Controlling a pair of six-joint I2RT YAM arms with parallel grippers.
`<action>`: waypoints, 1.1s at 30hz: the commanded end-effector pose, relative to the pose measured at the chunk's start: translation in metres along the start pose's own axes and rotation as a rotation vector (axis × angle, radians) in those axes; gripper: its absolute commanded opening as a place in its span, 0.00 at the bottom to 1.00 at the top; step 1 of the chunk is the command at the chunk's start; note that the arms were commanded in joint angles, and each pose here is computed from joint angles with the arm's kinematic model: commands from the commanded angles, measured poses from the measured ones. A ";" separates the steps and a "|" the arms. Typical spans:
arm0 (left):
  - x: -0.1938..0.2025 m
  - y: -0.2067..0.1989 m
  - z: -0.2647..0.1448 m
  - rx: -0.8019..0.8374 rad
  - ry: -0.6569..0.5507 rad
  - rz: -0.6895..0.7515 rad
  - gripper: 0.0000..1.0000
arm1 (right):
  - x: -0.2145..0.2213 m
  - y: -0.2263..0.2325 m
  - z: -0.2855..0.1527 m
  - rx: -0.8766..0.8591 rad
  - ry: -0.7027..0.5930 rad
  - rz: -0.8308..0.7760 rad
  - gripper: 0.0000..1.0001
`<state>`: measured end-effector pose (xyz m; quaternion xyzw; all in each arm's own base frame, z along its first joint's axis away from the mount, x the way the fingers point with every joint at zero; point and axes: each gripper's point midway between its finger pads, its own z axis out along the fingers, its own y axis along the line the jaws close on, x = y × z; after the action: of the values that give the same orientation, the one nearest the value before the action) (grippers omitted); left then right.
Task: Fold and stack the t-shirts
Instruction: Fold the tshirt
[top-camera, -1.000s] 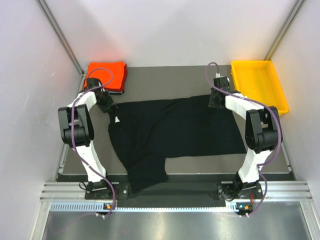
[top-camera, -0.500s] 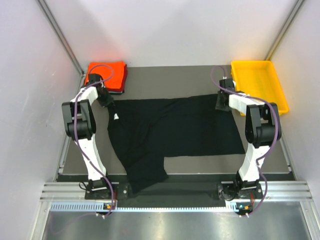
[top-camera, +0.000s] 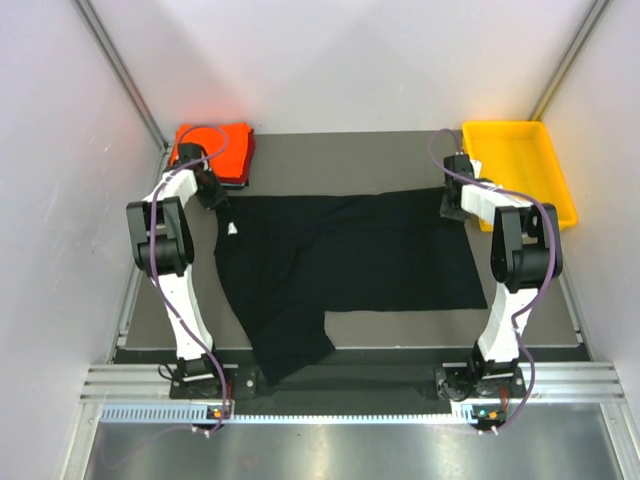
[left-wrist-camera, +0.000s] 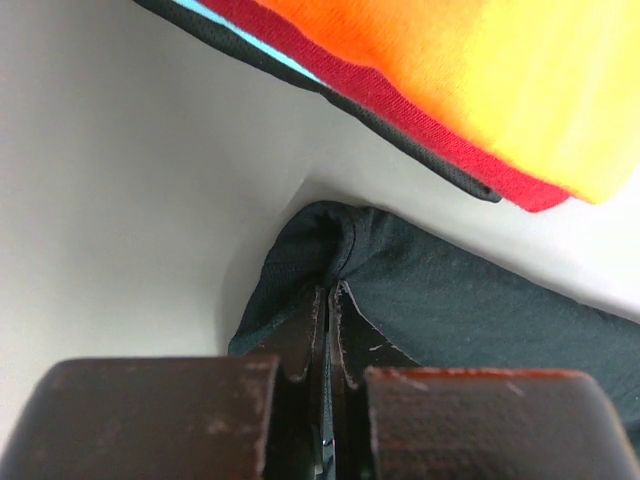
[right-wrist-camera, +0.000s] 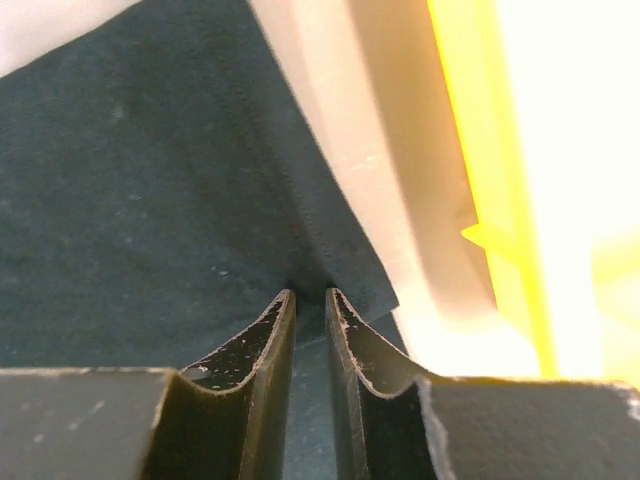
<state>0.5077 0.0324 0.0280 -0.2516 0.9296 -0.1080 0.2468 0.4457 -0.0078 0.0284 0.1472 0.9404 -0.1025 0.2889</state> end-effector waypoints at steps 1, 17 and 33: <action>0.006 0.034 0.023 -0.136 0.006 0.001 0.00 | 0.011 -0.037 0.002 0.136 0.041 0.011 0.19; -0.035 -0.021 -0.087 -0.011 -0.115 0.016 0.36 | -0.050 0.035 -0.108 -0.213 -0.133 0.081 0.29; 0.189 -0.053 -0.142 0.259 0.151 0.074 0.39 | 0.084 0.245 -0.220 -0.898 -0.098 -0.042 0.46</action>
<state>0.3306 -0.0707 0.0868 -0.1953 0.9414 -0.1850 0.2035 0.3429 0.2664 0.1067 -0.0183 0.9085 0.2472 0.3364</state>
